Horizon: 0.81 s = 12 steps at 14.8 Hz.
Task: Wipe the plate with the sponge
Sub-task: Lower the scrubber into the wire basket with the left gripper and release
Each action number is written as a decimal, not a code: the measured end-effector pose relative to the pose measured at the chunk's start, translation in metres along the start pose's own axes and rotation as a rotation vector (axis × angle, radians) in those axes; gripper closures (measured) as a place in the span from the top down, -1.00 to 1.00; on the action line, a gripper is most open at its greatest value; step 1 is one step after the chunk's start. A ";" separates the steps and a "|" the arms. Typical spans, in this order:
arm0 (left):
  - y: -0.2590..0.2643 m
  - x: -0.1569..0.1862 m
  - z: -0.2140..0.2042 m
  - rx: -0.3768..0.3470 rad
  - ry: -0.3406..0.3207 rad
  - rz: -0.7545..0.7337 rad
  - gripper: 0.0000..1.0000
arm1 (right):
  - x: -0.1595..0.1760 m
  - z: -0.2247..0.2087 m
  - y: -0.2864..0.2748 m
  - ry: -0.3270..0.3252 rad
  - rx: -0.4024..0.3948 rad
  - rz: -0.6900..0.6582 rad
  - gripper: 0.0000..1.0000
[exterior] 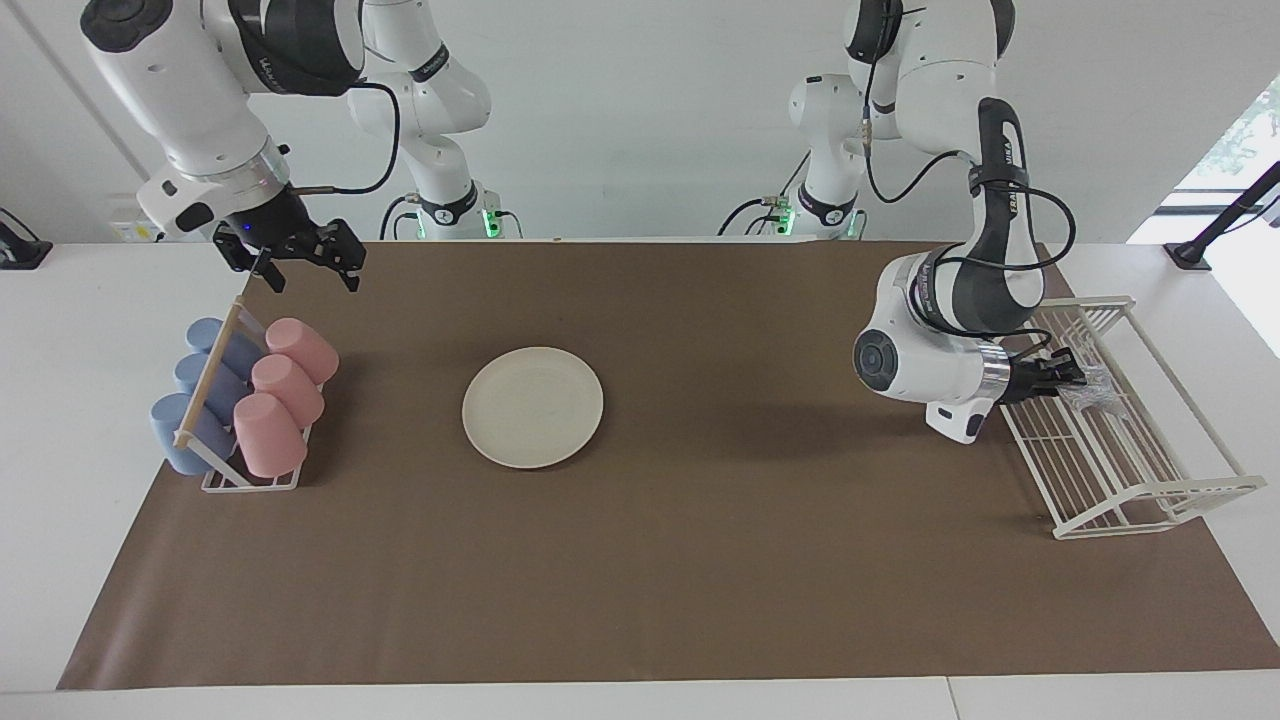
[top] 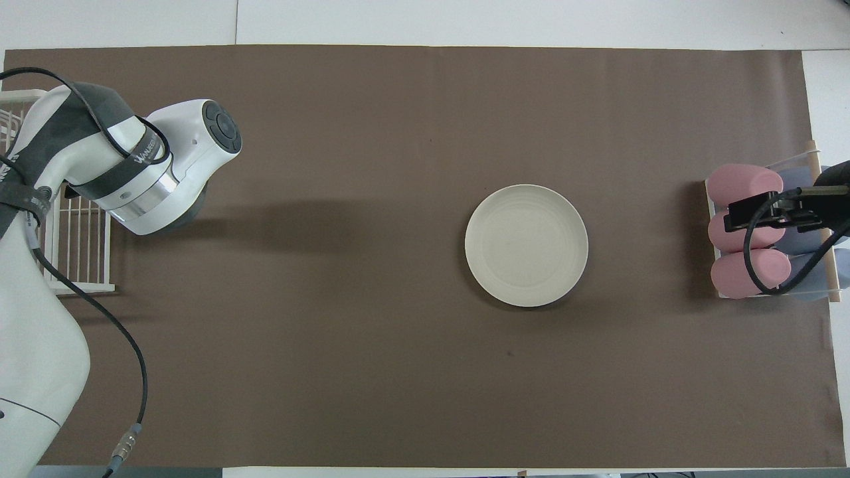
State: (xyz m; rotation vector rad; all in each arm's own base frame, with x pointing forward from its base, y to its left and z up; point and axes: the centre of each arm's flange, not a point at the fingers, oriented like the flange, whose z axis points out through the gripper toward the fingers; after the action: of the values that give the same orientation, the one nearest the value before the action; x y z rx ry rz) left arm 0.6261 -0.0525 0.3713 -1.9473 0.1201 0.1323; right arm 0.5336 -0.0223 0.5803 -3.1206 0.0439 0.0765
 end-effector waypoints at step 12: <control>-0.050 -0.011 -0.023 -0.268 -0.040 -0.080 1.00 | 0.000 0.000 0.000 0.000 0.000 0.000 1.00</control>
State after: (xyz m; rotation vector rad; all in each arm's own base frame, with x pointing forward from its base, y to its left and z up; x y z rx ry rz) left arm 0.6238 -0.0549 0.4275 -2.2116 -0.0030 0.1398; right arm 0.5336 -0.0223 0.5803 -3.1206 0.0439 0.0763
